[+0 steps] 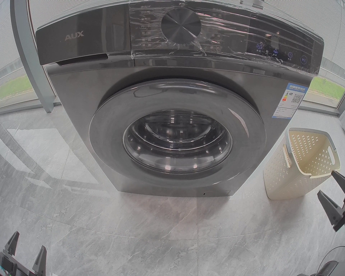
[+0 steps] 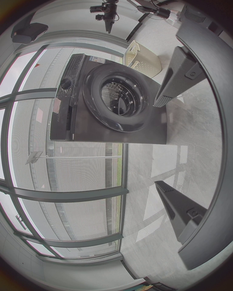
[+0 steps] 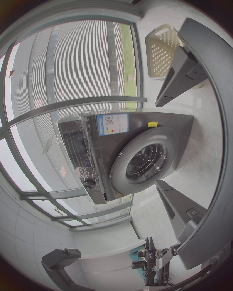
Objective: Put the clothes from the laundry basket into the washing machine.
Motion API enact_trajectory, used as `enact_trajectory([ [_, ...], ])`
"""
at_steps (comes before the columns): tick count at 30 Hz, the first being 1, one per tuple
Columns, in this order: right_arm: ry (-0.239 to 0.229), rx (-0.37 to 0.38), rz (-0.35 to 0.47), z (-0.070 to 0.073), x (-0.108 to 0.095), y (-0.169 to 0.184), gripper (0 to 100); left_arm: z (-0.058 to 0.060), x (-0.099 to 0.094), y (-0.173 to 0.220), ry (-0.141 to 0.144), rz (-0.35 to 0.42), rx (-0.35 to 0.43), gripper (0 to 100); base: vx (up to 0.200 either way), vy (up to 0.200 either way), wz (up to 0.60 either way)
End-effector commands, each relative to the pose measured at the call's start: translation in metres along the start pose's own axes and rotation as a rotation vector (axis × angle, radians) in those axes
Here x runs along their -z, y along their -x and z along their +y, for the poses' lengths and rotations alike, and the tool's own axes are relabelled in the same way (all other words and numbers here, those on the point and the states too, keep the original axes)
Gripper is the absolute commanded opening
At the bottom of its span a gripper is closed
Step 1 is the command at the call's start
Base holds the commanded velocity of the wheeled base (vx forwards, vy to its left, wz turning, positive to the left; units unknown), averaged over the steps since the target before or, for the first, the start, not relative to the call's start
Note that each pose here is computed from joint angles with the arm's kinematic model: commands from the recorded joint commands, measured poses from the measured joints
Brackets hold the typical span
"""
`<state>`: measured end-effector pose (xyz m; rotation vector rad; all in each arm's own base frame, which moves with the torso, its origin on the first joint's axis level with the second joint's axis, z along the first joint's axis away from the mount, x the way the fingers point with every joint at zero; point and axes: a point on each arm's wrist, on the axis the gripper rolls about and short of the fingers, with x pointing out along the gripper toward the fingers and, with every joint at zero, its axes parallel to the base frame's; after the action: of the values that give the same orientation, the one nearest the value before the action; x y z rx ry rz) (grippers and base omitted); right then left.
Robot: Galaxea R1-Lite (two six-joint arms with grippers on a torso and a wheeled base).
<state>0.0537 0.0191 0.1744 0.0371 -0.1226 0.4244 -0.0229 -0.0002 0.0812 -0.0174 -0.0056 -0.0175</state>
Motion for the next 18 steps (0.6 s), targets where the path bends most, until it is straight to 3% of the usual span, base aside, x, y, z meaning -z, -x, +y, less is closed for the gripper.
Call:
enact_trajectory([
  [1, 0.049, 0.137, -0.114, 0.007, 0.006, 0.054, 100, 0.0, 0.005, 0.0, 0.003, 0.001, 0.001, 100, 0.0, 0.0, 0.0],
  [8, 0.071, 0.246, -0.12, 0.013, 0.033, 0.074, 100, 0.0, 0.005, 0.0, 0.004, 0.001, -0.001, 100, 0.0, 0.0, 0.0],
  [13, 0.083, 0.271, -0.114, 0.014, 0.049, 0.078, 100, 0.0, 0.005, 0.0, 0.004, 0.001, -0.001, 100, 0.0, 0.0, 0.0],
  [15, 0.093, 0.282, -0.085, 0.015, 0.06, 0.083, 100, 0.0, 0.005, 0.0, 0.004, 0.001, -0.001, 100, 0.0, 0.0, 0.0],
  [16, 0.076, 0.29, -0.012, 0.016, 0.074, 0.088, 100, 0.0, 0.005, 0.0, 0.006, 0.001, -0.001, 100, 0.0, 0.0, 0.0],
  [18, 0.063, 0.337, 0.004, 0.015, 0.076, 0.088, 100, 0.0, 0.005, 0.0, 0.006, 0.001, -0.001, 100, 0.0, 0.0, 0.0],
])
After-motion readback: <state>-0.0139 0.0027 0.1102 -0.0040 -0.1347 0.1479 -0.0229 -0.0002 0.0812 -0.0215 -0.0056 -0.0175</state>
